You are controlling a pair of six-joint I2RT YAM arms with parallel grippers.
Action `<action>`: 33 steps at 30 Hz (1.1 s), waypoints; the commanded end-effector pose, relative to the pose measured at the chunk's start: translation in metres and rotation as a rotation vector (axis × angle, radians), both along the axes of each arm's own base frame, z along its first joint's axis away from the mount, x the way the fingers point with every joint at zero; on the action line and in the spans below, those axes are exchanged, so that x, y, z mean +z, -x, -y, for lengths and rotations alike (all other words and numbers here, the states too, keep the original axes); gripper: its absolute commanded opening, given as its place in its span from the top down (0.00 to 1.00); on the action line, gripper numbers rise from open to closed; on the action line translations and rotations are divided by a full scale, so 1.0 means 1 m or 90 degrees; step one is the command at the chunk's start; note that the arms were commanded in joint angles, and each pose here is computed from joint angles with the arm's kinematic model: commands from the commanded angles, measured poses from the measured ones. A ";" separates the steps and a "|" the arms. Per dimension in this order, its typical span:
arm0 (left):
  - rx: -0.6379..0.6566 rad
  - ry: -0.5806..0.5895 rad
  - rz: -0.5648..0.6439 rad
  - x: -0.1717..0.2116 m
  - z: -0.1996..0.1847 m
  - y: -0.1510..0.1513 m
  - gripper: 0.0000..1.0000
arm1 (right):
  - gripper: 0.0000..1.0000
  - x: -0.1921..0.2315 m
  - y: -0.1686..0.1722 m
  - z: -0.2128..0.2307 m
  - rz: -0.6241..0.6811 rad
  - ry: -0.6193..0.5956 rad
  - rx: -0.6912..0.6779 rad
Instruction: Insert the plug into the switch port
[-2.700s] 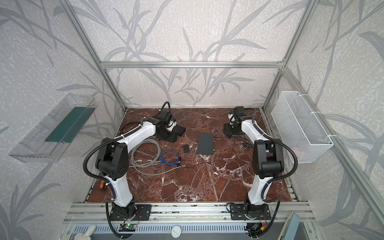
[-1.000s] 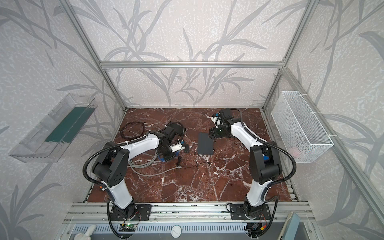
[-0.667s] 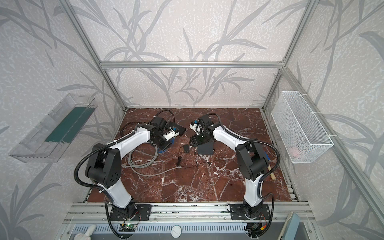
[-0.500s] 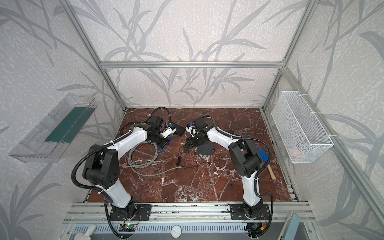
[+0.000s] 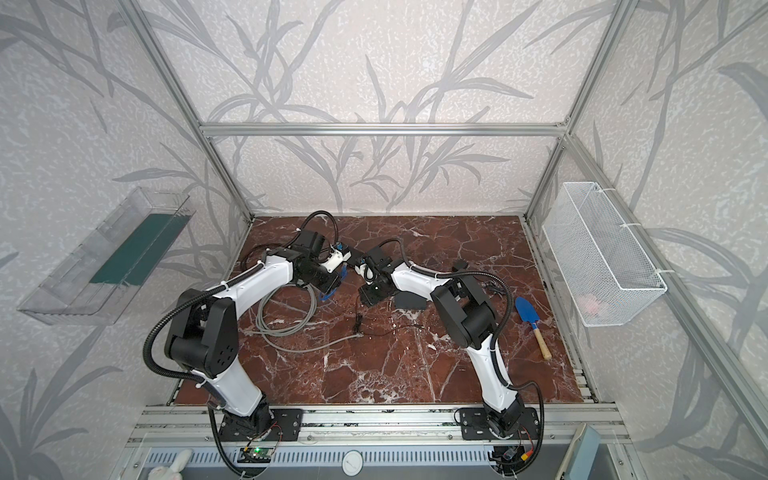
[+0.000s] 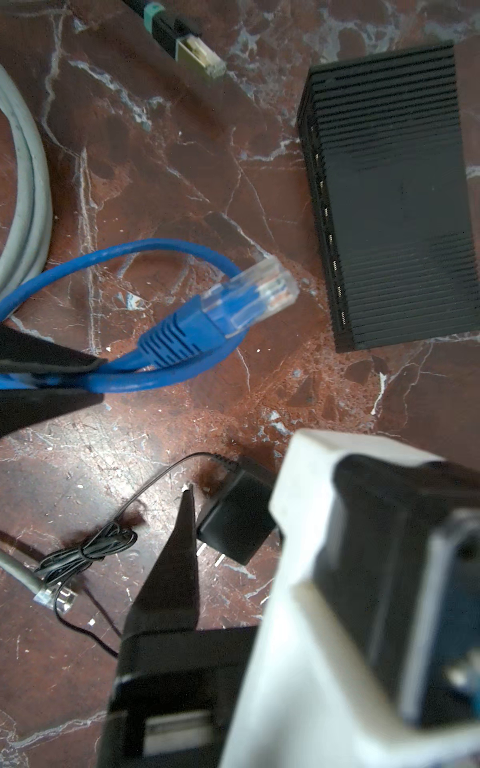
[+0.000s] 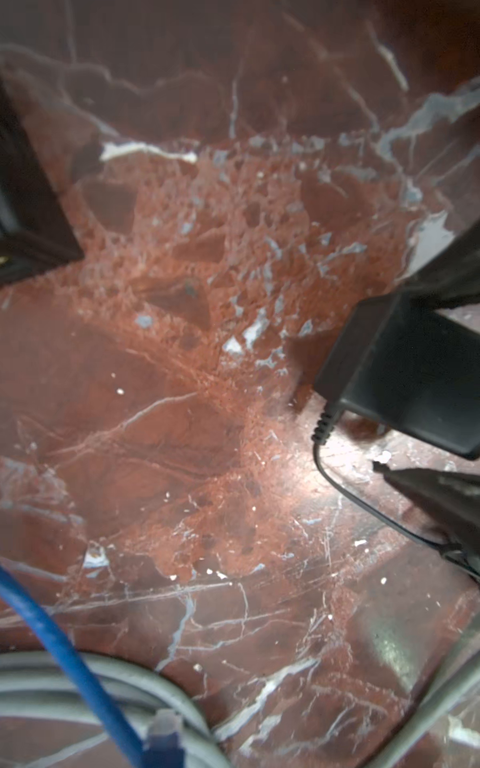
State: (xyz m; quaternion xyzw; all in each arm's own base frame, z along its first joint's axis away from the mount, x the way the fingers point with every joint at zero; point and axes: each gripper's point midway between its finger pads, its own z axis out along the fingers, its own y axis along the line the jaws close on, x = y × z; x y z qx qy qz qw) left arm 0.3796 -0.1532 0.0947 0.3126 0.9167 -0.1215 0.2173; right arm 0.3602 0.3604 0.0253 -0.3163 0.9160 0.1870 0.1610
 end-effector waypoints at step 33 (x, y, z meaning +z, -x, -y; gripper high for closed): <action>0.044 0.010 0.009 0.006 0.005 -0.035 0.92 | 0.29 0.007 -0.014 0.005 0.037 0.019 -0.047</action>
